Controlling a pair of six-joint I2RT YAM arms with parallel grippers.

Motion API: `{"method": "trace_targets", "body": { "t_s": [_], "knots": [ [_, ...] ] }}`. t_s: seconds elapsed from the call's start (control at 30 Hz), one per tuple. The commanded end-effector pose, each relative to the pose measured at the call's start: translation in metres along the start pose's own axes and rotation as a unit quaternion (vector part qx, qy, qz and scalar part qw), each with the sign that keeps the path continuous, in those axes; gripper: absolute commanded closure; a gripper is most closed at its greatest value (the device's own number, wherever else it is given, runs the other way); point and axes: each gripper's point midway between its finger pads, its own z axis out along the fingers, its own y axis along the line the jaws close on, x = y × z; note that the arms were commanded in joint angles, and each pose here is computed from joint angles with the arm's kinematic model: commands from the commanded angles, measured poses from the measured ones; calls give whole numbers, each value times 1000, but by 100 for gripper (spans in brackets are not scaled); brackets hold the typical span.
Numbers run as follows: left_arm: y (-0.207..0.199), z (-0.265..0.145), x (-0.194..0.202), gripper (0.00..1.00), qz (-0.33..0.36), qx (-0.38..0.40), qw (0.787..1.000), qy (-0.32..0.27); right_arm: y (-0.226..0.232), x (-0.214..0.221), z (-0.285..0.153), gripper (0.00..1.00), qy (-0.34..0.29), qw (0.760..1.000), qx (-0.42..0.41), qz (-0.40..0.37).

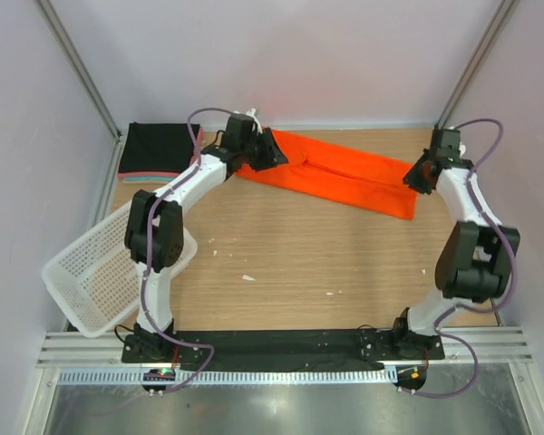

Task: Fold and stack the t-shirts
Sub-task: Fold the tshirt

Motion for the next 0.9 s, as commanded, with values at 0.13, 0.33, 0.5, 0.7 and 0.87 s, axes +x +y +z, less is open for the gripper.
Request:
{"method": "trace_targets", "body": {
  "t_s": [0.13, 0.33, 0.5, 0.7, 0.87],
  "knots": [
    [-3, -67, 29, 57, 11, 4, 999, 35, -45, 31, 44, 72, 58, 986, 152, -17],
    [0, -131, 82, 55, 47, -5, 996, 80, -78, 47, 51, 73, 83, 970, 228, 28],
    [11, -163, 105, 55, 59, -27, 992, 104, -71, 36, 56, 65, 79, 978, 194, -26],
    [7, -190, 119, 54, 77, -10, 990, 114, -76, 18, 55, 61, 79, 972, 217, -36],
    [10, -199, 124, 54, 87, -14, 989, 120, -72, 29, 68, 60, 103, 976, 181, -56]
  ]
}}
